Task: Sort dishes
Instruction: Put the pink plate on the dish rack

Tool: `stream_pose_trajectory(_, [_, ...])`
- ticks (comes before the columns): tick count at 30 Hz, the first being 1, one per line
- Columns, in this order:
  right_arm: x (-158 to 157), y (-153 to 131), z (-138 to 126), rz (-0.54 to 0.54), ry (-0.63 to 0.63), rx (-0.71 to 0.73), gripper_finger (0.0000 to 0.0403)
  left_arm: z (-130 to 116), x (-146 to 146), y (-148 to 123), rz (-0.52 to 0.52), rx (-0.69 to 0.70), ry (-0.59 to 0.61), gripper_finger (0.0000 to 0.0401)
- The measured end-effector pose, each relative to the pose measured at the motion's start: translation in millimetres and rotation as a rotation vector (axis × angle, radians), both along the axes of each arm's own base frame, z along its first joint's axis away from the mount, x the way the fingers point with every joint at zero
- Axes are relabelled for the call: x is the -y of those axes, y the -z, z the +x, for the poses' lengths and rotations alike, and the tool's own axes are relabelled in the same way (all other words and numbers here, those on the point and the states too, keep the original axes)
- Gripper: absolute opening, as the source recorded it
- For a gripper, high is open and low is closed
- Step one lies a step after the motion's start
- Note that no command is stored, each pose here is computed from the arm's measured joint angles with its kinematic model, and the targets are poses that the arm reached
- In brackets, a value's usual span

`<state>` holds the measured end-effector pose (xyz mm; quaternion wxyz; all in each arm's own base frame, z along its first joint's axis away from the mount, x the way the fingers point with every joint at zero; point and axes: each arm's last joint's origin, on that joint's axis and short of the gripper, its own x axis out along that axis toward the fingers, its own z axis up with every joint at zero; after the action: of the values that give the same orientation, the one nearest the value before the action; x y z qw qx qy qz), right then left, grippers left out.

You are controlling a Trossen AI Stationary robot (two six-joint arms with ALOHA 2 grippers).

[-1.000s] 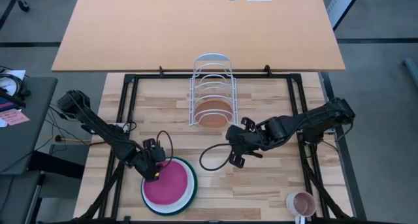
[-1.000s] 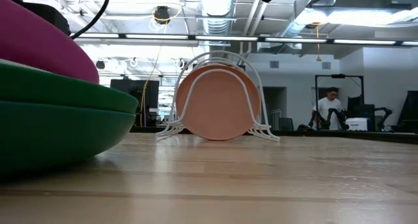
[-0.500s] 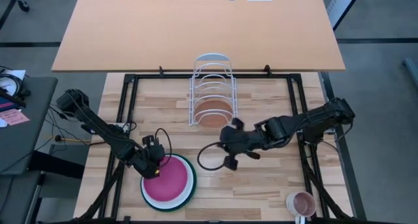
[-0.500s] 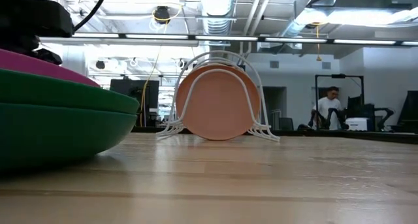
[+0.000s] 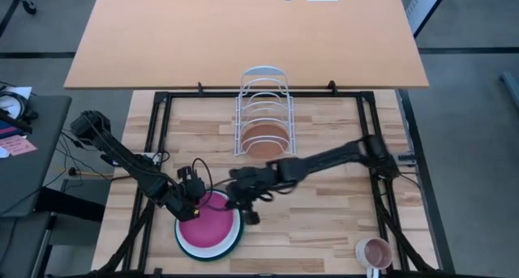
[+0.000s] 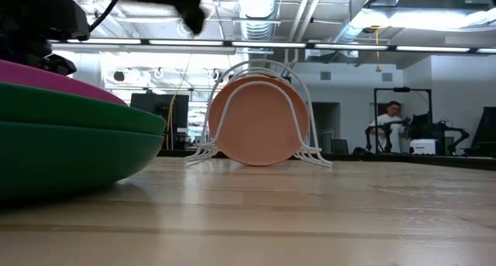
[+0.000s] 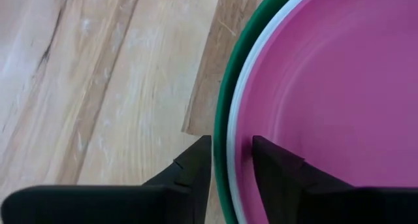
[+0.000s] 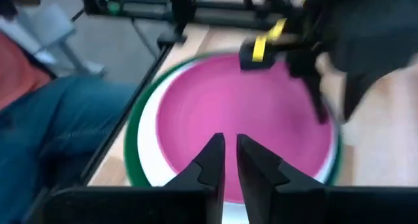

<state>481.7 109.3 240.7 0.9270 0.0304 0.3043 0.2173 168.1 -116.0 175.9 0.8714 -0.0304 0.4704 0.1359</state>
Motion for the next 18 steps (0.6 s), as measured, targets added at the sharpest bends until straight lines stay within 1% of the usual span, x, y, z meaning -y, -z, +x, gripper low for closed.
stream_pose_trajectory(3, [-1,14,15,0.032,-0.050,-0.093,0.0058,-1,-1,-3,0.000,0.009,0.003,0.0088])
stream_pose_trajectory(6, [-5,21,24,0.045,-0.081,-0.164,0.0059,-3,-2,-6,0.004,0.012,0.018,0.0067])
stream_pose_trajectory(9, [-11,26,31,0.042,-0.102,-0.188,0.0060,-6,-4,-9,0.004,0.012,0.024,0.0039])
stream_pose_trajectory(13, [-24,33,36,0.044,-0.122,-0.171,0.0059,-8,-6,-13,0.002,0.019,0.030,0.0006])
stream_pose_trajectory(15, [-34,36,37,0.033,-0.132,-0.148,0.0059,-8,-7,-14,-0.001,0.025,0.030,0.0004])
stream_pose_trajectory(18, [-47,37,34,-0.016,-0.133,-0.122,0.0059,-8,-7,-15,0.007,0.037,0.024,0.0009])
